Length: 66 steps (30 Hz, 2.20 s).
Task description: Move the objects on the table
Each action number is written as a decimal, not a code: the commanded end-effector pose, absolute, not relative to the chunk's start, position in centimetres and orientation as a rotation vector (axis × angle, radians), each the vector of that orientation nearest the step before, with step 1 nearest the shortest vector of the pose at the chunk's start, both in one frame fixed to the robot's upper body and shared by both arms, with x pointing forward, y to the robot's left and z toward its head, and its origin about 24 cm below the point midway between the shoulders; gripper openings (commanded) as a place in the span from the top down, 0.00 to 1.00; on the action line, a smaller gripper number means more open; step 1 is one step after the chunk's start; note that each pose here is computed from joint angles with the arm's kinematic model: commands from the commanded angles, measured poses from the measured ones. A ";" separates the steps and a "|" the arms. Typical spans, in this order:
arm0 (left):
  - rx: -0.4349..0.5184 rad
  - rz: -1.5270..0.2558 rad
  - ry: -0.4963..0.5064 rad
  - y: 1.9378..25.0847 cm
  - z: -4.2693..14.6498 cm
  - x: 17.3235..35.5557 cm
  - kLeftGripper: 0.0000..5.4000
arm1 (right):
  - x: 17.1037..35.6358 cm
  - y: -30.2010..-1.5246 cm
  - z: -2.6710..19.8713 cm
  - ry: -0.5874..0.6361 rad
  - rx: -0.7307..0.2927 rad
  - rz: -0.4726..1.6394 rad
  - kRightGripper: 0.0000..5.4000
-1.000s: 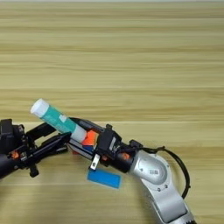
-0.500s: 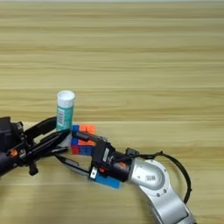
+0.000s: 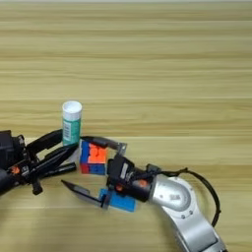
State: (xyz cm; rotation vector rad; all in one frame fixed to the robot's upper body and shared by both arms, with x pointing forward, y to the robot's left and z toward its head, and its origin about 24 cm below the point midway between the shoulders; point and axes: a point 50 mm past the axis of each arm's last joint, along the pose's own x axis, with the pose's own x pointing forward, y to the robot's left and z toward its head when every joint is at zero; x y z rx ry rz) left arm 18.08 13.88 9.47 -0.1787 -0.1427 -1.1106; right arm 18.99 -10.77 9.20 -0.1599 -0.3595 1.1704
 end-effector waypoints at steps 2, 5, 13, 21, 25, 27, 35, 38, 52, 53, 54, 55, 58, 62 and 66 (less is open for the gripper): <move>-0.089 -1.133 -0.099 15.0 9.0 17.9 0.70 | 19.9 -12.5 11.7 -0.420 -0.145 1.119 0.00; -0.029 -1.153 -0.061 15.5 8.6 18.0 0.70 | 20.2 -13.6 13.9 -0.488 -0.063 1.088 0.00; 0.260 -1.270 0.126 15.8 6.2 17.2 0.70 | 20.2 -14.3 15.4 -0.522 -0.002 1.079 0.00; 0.448 -1.328 0.212 15.6 4.1 16.7 0.71 | 20.2 -14.2 15.4 -0.520 -0.006 1.075 0.00; 0.528 -1.329 0.231 15.7 3.5 16.7 0.71 | 20.2 -14.1 15.3 -0.517 -0.005 1.075 0.00; 0.573 -1.330 0.235 15.8 3.2 16.8 0.71 | 20.2 -14.1 15.3 -0.516 -0.005 1.074 0.00; 0.620 -1.327 0.245 16.0 2.6 16.9 0.71 | 20.2 -14.0 15.1 -0.510 -0.008 1.072 0.00; 0.622 -1.319 0.245 16.0 2.5 17.0 0.71 | 20.2 -14.0 15.0 -0.507 -0.009 1.072 0.00; 0.610 -1.293 0.239 15.9 2.5 17.3 0.51 | 20.4 -14.1 14.9 -0.499 -0.014 1.072 0.00; 0.609 -1.292 0.237 15.9 2.5 17.3 0.49 | 20.4 -14.1 14.9 -0.499 -0.014 1.072 0.00; 0.609 -1.291 0.235 15.9 2.5 17.3 0.48 | 20.4 -14.1 14.9 -0.498 -0.014 1.072 0.00; 0.608 -1.290 0.233 15.8 2.5 17.3 0.45 | 20.4 -14.1 14.9 -0.498 -0.015 1.072 0.00; 0.587 -1.281 0.206 15.7 2.8 17.4 0.40 | 20.4 -14.1 14.9 -0.497 -0.016 1.072 0.00; 0.574 -1.282 0.189 15.5 3.1 17.3 0.33 | 20.5 -14.0 14.8 -0.491 -0.016 1.070 0.00; 0.499 -1.305 0.168 15.1 3.8 16.8 0.26 | 20.7 -14.2 14.5 -0.474 -0.025 1.053 0.00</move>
